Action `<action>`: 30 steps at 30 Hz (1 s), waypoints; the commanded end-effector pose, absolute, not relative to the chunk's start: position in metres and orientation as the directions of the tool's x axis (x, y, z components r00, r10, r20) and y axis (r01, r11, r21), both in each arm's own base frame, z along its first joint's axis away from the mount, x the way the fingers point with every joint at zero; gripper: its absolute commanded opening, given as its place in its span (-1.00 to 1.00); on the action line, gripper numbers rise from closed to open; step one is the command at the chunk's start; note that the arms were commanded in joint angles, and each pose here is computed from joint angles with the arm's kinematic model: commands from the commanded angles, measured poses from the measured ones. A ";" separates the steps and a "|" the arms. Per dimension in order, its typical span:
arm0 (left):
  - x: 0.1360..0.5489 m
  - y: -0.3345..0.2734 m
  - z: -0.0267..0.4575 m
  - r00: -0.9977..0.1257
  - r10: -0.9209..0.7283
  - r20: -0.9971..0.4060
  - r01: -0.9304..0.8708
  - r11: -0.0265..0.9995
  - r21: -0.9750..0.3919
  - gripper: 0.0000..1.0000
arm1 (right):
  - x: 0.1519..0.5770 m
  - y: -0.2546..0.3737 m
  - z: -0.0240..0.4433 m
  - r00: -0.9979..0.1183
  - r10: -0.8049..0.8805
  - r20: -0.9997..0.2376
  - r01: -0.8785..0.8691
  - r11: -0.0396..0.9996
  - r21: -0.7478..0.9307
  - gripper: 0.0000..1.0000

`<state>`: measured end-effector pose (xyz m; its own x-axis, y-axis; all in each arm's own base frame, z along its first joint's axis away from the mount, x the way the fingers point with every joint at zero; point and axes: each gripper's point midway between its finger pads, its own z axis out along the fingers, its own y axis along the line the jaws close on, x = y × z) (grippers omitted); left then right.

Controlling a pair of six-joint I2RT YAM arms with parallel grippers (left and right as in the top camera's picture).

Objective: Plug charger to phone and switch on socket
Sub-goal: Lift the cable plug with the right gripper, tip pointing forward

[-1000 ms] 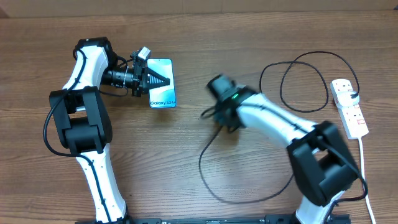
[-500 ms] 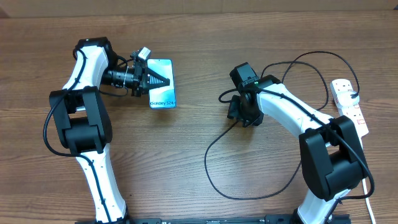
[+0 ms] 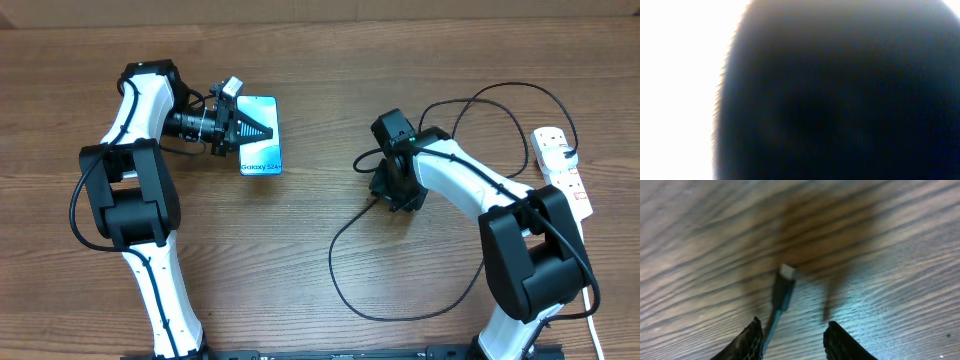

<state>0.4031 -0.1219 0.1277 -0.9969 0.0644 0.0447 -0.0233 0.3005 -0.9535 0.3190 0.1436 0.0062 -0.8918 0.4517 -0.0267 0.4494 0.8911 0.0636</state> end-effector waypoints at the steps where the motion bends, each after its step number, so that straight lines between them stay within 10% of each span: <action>1: 0.406 -0.124 0.146 -0.999 0.054 0.006 0.009 0.284 -0.959 -0.91 | 0.312 0.140 -0.008 -0.876 0.483 -0.009 0.482 0.875 0.034 -0.23; 14: 0.406 -0.124 0.146 -0.999 0.054 0.007 0.009 0.284 -0.959 -0.91 | 0.325 0.155 -0.006 -0.877 0.480 -0.019 0.475 0.872 0.121 -0.57; 30: 0.406 -0.124 0.145 -0.999 0.054 0.003 0.013 0.285 -0.958 -0.91 | 0.331 0.152 -0.006 -0.875 0.482 -0.050 0.474 0.872 0.119 -0.21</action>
<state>0.4028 -0.1218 0.1271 -0.9968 0.0658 0.0459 -0.0238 0.3034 -0.9526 0.3328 0.1583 0.0017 -0.8774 0.4784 -0.0367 0.4683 0.8704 0.1523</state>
